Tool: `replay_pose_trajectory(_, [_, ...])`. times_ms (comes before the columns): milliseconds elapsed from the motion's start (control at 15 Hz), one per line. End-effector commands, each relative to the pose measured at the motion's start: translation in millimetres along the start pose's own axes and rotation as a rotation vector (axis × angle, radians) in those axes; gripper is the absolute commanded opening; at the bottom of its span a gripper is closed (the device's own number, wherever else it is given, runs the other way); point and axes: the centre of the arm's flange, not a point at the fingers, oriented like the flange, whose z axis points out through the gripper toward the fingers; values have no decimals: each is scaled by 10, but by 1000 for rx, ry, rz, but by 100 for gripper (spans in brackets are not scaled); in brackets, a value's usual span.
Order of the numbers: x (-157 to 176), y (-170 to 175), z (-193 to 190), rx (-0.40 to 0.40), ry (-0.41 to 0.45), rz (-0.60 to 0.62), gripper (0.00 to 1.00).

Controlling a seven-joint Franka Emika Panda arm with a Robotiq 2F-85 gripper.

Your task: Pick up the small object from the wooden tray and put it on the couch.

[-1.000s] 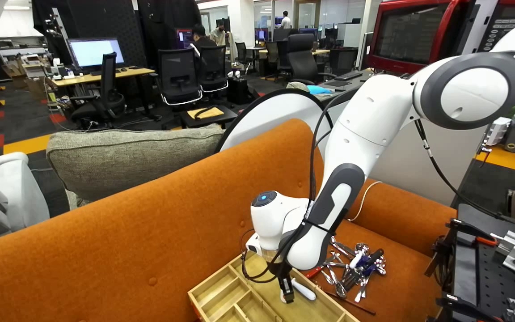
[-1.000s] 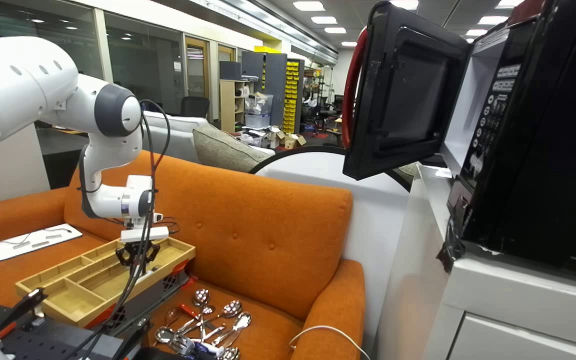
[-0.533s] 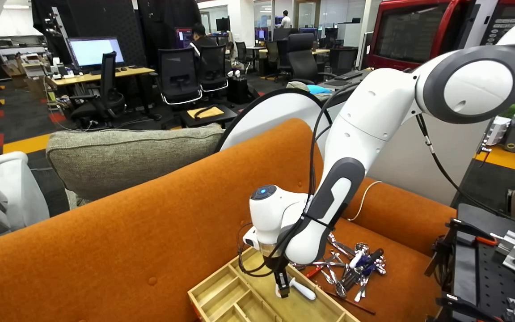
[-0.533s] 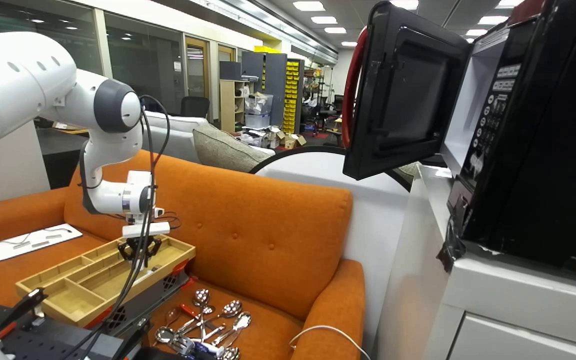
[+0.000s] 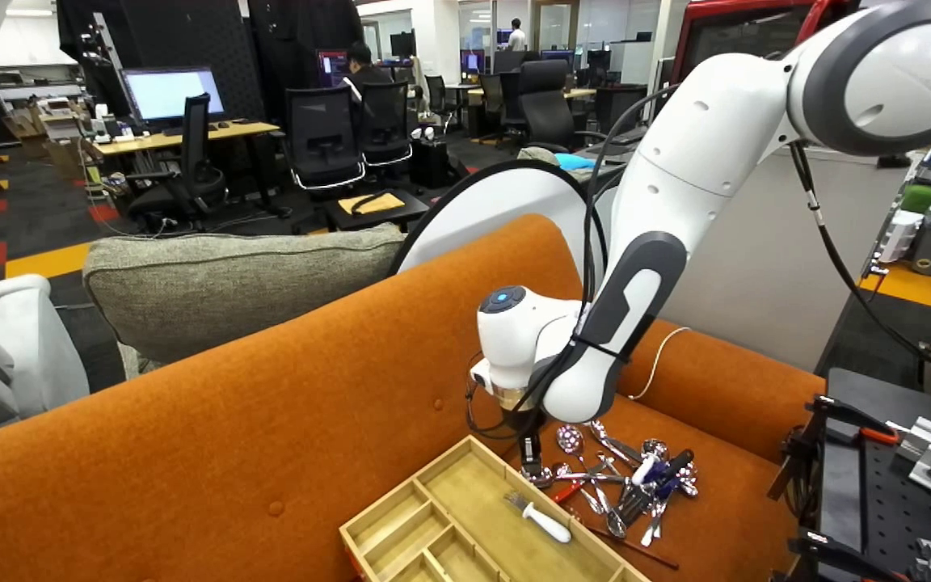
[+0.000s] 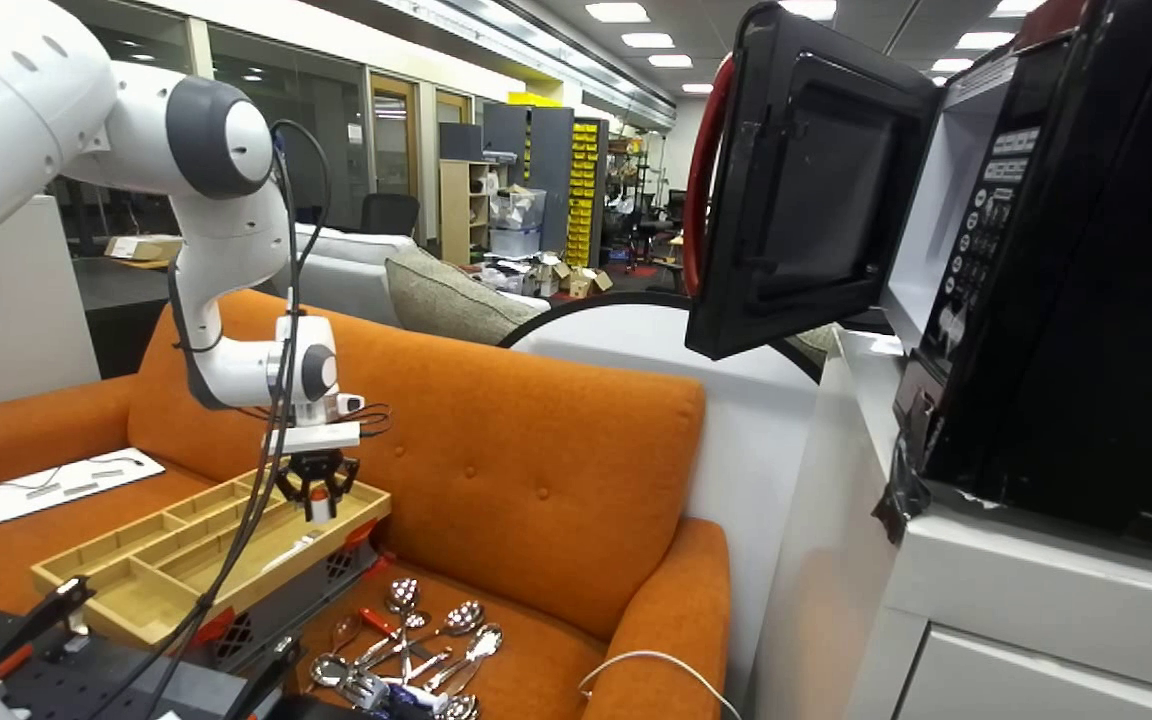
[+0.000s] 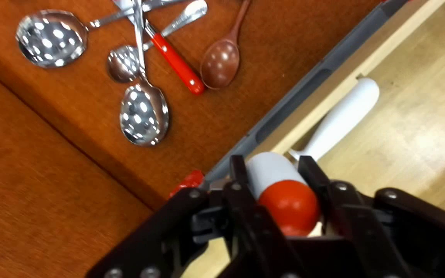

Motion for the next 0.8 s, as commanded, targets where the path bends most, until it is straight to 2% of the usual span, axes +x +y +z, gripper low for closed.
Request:
replay_pose_trajectory(0, [-417,86,-178,-29,-24,158,12])
replay_pose_trajectory(267, [-718,174,-18,-3,-92,323,12])
replay_pose_trajectory(733, [-913,-13,908,140,-217,429,12])
